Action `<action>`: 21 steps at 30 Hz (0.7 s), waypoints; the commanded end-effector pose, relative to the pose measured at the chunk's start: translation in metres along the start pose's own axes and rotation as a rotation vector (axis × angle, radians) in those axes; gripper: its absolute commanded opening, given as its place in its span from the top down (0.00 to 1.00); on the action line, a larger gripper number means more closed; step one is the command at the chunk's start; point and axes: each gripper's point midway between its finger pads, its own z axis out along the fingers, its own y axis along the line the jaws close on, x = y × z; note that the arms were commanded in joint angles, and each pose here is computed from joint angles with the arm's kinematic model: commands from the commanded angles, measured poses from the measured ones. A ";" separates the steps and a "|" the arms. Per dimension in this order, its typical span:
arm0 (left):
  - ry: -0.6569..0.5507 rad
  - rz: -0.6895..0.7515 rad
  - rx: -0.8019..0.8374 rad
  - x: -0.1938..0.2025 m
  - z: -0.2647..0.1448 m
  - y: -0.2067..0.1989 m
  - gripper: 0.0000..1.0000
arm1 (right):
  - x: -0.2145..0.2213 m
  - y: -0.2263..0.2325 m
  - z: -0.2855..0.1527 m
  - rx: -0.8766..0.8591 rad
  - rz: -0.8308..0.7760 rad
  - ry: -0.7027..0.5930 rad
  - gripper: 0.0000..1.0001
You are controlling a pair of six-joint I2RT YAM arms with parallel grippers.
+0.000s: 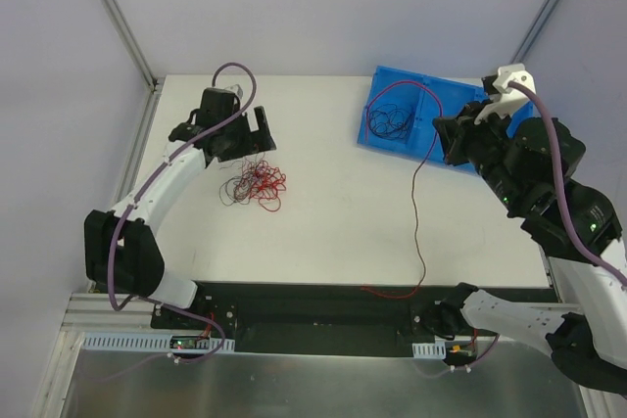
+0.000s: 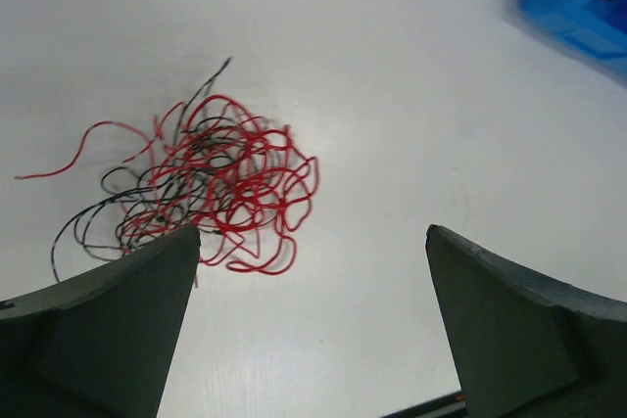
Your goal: Untangle the cables
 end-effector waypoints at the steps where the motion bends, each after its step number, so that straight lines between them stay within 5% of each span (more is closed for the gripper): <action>1: -0.039 0.103 0.263 -0.022 -0.048 -0.057 0.01 | -0.038 -0.014 -0.014 0.046 -0.032 -0.101 1.00; 9: -0.162 0.231 0.428 -0.052 -0.111 -0.096 0.01 | 0.002 -0.019 0.036 0.122 -0.117 0.039 1.00; 21: -0.064 0.255 0.483 -0.026 -0.090 -0.092 0.01 | -0.065 -0.028 0.071 0.122 -0.115 -0.043 1.00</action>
